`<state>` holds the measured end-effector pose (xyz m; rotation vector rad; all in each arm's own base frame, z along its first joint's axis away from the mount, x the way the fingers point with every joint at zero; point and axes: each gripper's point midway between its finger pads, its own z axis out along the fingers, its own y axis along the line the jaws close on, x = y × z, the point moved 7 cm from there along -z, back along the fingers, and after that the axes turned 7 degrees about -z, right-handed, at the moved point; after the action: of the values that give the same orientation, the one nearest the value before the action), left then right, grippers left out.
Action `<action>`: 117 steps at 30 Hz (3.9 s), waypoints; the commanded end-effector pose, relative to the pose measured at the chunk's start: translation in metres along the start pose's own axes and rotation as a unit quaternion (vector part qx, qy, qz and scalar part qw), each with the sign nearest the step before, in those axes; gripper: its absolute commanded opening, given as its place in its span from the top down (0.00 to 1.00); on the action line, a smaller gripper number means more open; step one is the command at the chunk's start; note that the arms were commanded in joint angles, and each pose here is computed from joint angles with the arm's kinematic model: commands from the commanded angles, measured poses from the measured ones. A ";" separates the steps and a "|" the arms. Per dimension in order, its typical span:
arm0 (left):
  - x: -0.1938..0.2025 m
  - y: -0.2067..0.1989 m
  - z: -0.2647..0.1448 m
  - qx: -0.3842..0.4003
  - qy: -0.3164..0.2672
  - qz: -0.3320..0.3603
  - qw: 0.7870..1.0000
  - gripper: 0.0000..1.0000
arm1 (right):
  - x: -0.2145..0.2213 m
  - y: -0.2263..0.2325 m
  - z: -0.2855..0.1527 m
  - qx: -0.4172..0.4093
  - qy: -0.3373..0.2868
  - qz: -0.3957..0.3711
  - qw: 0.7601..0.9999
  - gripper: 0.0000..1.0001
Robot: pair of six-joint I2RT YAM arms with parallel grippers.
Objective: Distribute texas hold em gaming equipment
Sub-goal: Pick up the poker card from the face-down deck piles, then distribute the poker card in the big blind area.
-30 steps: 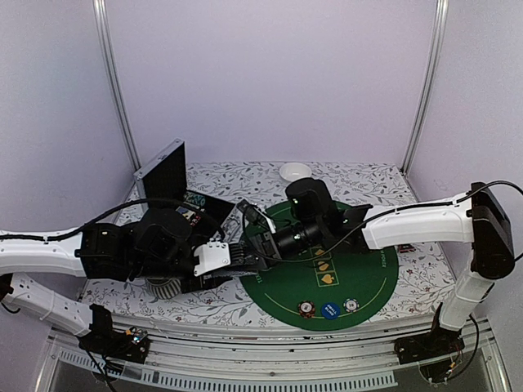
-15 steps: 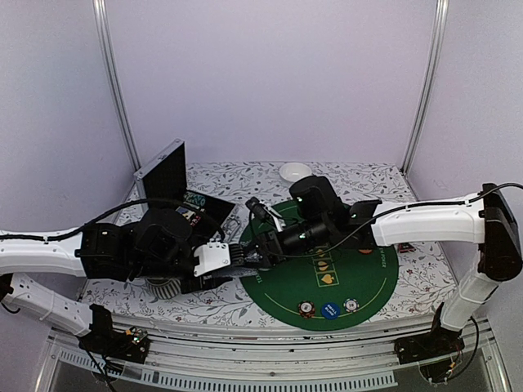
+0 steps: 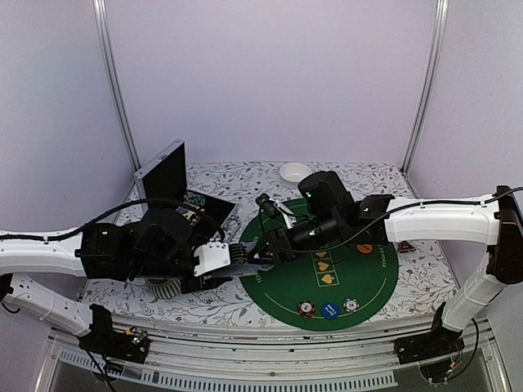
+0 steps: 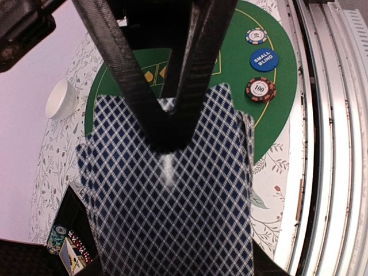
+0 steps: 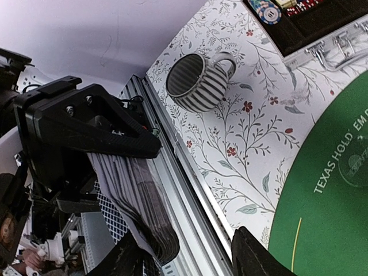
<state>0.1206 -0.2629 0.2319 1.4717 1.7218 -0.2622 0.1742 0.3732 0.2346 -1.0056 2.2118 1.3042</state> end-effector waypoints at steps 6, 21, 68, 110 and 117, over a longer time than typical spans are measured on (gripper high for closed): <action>-0.002 0.006 -0.001 -0.013 -0.010 -0.008 1.000 0.48 | -0.005 0.005 -0.020 0.027 -0.012 -0.014 0.999 0.55; -0.002 0.006 0.001 -0.012 -0.007 -0.009 1.000 0.48 | -0.009 0.011 -0.014 -0.031 -0.011 -0.004 0.999 0.88; 0.001 0.007 0.003 -0.005 0.005 -0.018 1.000 0.47 | 0.016 -0.053 -0.200 0.163 -0.185 0.070 0.966 0.98; 0.003 0.005 0.005 0.003 0.011 -0.021 1.000 0.47 | 0.029 -0.157 -0.187 0.231 -0.292 0.180 0.910 0.98; 0.003 0.005 0.005 0.005 0.009 -0.021 1.000 0.46 | 0.009 -0.206 -0.169 0.272 -0.316 0.228 0.880 0.98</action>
<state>0.1236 -0.2626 0.2243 1.4761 1.7620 -0.2598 0.2906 0.1558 0.1819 0.0431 2.2197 0.9313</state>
